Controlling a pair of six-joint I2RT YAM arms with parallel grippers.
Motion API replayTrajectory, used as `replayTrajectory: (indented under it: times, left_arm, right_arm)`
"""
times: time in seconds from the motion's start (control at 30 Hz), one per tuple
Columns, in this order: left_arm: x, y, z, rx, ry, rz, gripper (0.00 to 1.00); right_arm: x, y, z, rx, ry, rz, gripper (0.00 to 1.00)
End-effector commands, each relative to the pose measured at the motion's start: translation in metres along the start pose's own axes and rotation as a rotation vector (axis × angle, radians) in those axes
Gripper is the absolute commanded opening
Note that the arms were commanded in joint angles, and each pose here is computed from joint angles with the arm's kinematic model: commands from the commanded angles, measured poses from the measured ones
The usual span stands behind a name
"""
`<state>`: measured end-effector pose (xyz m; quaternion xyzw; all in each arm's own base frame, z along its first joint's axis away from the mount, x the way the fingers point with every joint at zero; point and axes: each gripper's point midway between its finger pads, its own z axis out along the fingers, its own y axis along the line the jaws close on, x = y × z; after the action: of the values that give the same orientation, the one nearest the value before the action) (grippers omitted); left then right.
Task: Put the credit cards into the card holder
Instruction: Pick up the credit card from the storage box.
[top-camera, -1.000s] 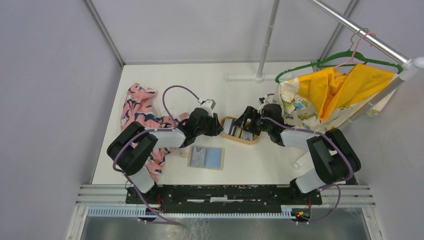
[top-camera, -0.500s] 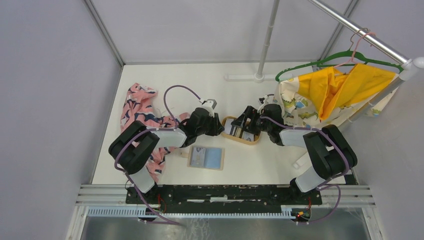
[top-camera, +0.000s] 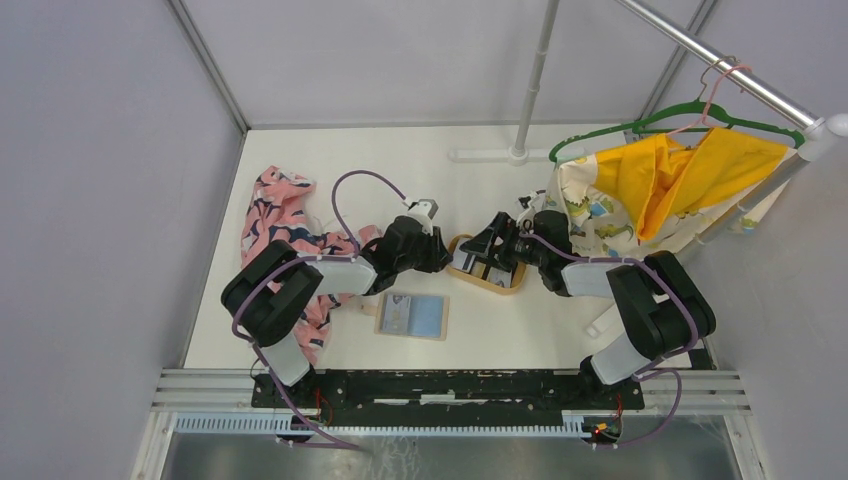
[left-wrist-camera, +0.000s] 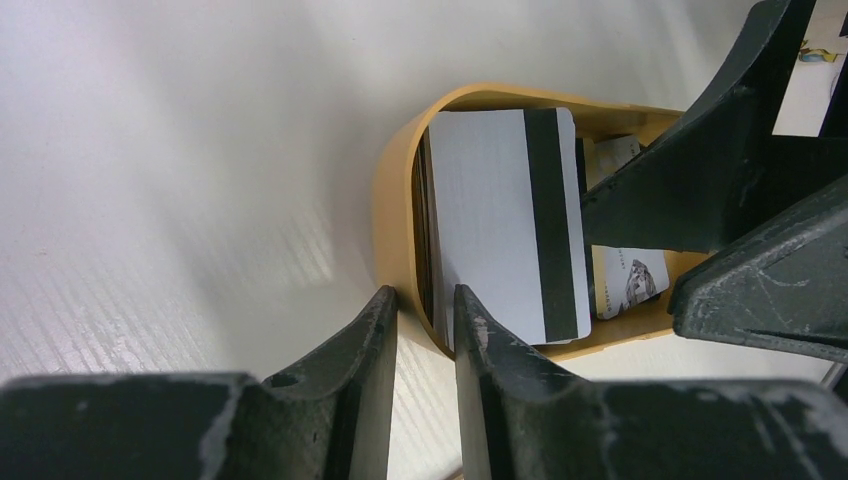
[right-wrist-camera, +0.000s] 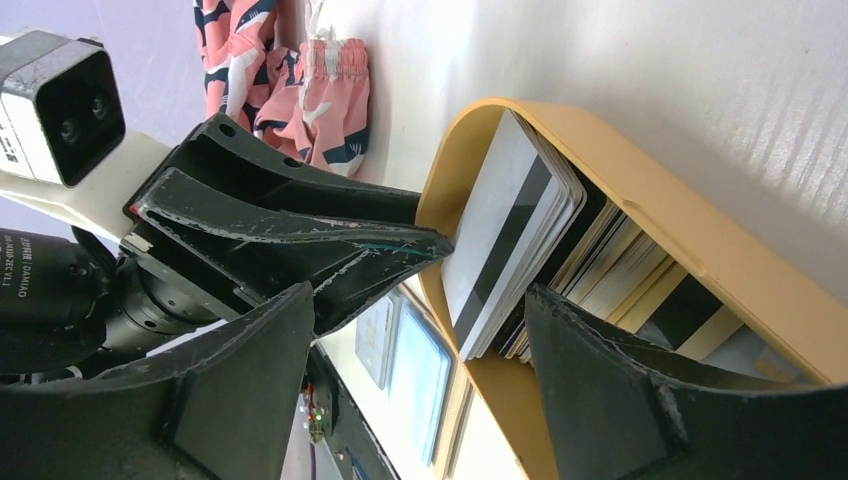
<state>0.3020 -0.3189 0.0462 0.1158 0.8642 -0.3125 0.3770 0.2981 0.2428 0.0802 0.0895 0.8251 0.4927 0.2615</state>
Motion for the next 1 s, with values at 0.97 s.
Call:
replayTrajectory:
  times: [0.97]
  left_arm:
    - [0.005,-0.054,0.001,0.097,-0.003,-0.014,0.32]
  right_arm:
    - [-0.021,-0.028,0.003,0.156,-0.009,-0.143,0.76]
